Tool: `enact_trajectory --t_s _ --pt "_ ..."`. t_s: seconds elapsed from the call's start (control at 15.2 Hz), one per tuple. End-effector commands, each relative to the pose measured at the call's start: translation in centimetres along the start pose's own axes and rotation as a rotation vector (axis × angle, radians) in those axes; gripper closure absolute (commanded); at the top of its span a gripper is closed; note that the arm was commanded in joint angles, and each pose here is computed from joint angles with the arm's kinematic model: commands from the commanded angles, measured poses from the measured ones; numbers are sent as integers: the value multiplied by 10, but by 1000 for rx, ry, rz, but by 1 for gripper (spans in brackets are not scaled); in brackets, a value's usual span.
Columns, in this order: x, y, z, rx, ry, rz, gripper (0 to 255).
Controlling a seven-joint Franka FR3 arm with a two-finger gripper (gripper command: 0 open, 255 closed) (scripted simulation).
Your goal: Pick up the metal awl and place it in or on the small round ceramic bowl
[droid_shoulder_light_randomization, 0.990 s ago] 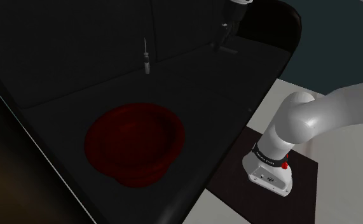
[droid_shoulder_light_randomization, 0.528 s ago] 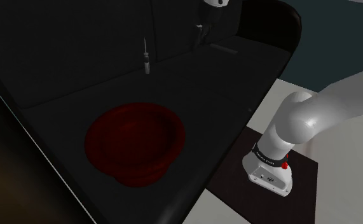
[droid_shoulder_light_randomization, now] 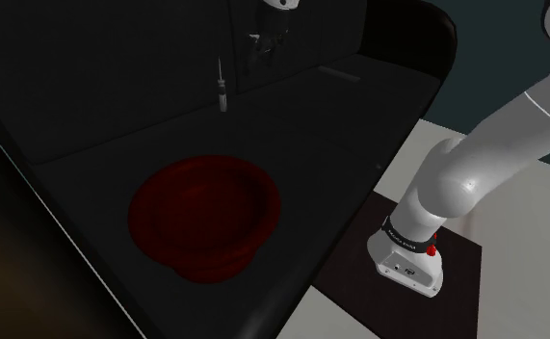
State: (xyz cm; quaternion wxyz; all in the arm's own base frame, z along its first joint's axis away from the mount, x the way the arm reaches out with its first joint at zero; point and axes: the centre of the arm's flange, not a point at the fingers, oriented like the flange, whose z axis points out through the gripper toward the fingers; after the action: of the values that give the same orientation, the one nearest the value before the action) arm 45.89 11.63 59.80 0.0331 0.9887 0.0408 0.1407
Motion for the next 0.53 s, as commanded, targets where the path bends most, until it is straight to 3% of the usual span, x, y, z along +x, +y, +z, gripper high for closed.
enact_trajectory --t_s 0.0,0.26,0.46 --pt "18 -13 7 9 17 10 0" --pt "58 -37 17 26 49 28 0" --pt "60 -38 28 27 51 29 0"
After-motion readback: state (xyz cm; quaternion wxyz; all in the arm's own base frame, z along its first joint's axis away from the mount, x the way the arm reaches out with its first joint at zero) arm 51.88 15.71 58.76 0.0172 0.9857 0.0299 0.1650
